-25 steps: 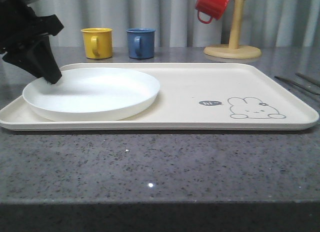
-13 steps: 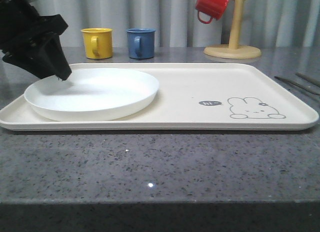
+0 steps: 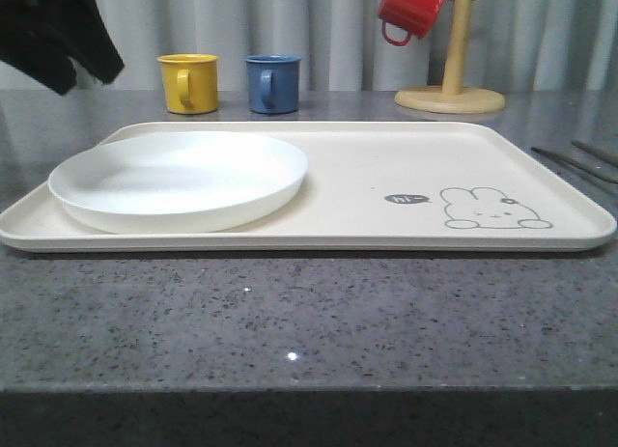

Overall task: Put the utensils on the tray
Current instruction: 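Lower the white plate onto the tray end nearest the left gripper and release, then raise the left gripper away from the plate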

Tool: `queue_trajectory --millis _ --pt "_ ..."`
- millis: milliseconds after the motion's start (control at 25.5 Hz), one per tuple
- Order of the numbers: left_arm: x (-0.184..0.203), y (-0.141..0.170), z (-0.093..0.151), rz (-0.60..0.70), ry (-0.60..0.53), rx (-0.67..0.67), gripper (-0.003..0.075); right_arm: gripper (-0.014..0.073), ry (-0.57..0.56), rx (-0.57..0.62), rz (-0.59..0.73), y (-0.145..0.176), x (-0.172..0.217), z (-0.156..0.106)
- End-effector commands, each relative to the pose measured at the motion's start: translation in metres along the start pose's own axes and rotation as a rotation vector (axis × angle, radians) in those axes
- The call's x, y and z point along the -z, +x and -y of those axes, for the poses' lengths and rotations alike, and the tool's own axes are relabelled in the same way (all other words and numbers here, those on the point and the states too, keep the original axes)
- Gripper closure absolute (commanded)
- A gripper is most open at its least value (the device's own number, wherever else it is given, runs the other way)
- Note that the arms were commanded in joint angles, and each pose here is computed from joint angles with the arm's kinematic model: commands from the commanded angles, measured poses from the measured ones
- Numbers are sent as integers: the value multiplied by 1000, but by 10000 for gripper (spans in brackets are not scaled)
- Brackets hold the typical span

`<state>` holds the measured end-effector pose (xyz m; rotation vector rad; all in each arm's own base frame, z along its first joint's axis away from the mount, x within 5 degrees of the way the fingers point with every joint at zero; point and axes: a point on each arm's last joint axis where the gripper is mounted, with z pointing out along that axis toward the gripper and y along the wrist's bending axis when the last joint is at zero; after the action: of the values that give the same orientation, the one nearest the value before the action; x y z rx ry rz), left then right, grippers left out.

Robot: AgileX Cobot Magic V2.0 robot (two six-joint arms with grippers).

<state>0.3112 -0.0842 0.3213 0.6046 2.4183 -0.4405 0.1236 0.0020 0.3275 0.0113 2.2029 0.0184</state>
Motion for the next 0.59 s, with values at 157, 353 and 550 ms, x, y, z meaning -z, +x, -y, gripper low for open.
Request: queue_trajectory --millis 157,353,550 --pt "57 34 59 82 5 -194 300 162 3 6 96 -15 7 0" --pt "71 71 71 58 -50 -195 328 162 4 7 97 -15 7 0" --pt "87 98 67 77 -158 -101 350 162 -10 -8 100 -15 7 -1"
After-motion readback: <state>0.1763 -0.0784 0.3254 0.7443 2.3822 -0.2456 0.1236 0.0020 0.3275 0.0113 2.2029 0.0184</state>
